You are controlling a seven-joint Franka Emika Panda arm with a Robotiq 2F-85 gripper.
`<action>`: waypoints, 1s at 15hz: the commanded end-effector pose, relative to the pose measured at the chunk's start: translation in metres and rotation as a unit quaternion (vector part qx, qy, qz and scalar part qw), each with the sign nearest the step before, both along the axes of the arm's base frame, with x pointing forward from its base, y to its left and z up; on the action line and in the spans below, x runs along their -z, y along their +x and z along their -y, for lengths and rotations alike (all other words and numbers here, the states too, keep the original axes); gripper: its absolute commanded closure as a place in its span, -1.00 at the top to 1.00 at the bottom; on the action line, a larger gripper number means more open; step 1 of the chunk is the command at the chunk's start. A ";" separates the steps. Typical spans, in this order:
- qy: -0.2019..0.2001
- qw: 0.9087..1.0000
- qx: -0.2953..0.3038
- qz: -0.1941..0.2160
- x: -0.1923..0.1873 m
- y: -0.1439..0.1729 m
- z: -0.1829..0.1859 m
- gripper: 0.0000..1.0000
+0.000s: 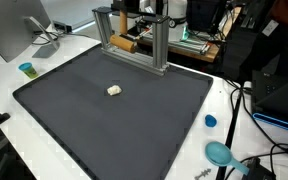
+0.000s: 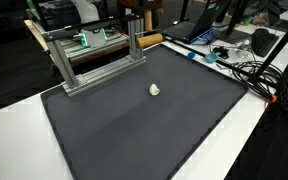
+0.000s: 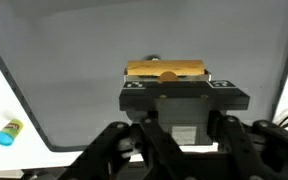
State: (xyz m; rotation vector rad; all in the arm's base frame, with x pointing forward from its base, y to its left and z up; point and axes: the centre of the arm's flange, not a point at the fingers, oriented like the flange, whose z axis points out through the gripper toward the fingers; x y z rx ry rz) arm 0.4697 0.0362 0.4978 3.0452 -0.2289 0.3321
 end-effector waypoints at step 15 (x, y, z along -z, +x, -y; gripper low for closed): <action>-0.007 0.998 -0.006 -0.060 0.075 0.121 -0.024 -0.57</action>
